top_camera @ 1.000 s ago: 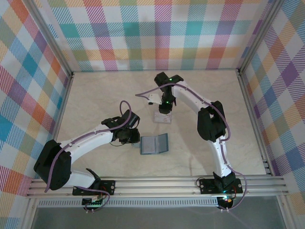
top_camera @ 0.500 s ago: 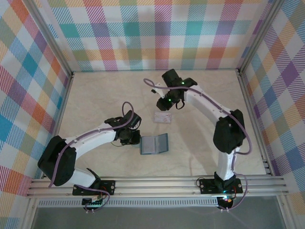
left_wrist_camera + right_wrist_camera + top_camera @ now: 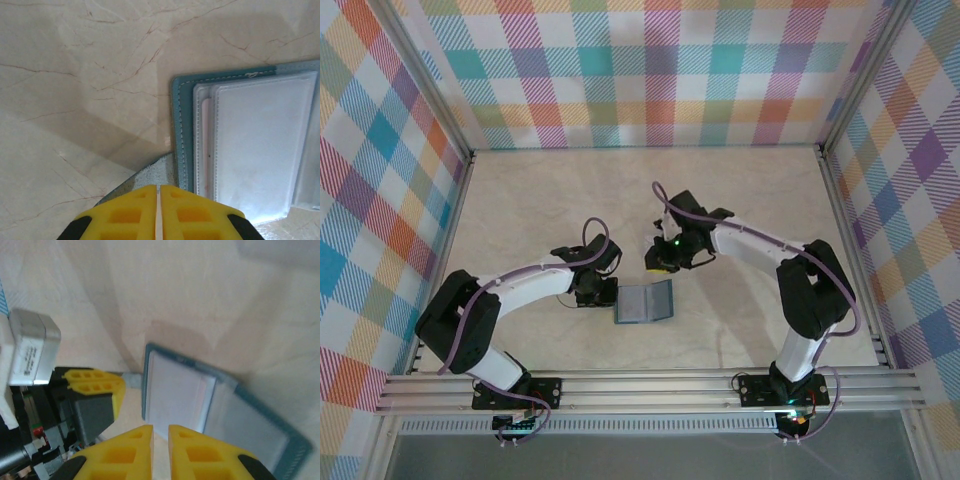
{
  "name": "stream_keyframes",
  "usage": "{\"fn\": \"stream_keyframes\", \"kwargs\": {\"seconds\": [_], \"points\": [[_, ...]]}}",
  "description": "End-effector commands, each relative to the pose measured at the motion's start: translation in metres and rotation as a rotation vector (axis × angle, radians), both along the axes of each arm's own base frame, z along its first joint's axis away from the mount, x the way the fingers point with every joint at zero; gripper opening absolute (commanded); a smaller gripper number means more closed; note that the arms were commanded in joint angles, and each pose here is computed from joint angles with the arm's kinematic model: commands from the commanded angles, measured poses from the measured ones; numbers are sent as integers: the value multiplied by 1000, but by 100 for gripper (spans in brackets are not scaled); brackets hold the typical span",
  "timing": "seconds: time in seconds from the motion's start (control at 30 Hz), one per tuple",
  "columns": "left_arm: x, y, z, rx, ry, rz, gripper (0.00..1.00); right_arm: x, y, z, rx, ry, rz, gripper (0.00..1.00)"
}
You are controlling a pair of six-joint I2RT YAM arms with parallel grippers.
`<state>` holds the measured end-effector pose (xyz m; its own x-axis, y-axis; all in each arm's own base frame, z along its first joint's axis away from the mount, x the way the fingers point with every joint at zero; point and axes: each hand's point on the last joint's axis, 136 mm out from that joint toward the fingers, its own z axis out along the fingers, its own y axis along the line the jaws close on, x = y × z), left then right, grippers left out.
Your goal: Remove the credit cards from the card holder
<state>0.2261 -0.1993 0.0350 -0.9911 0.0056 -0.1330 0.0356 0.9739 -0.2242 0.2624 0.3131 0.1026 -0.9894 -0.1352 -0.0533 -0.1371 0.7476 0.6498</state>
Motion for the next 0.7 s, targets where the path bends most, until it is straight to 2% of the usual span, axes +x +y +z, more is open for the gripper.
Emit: {"fn": "stream_keyframes", "kwargs": {"seconds": [0.0,0.23,0.67], "points": [[6,5,-5,25,-2,7,11,-8,21,18,113,48,-46,15],[4,7,-16,30,29,16,11,-27,36,-9,68,110,-30,14],[-5,8,-25,12,64,13,10,-41,60,-48,2,178,-4,13]]}}
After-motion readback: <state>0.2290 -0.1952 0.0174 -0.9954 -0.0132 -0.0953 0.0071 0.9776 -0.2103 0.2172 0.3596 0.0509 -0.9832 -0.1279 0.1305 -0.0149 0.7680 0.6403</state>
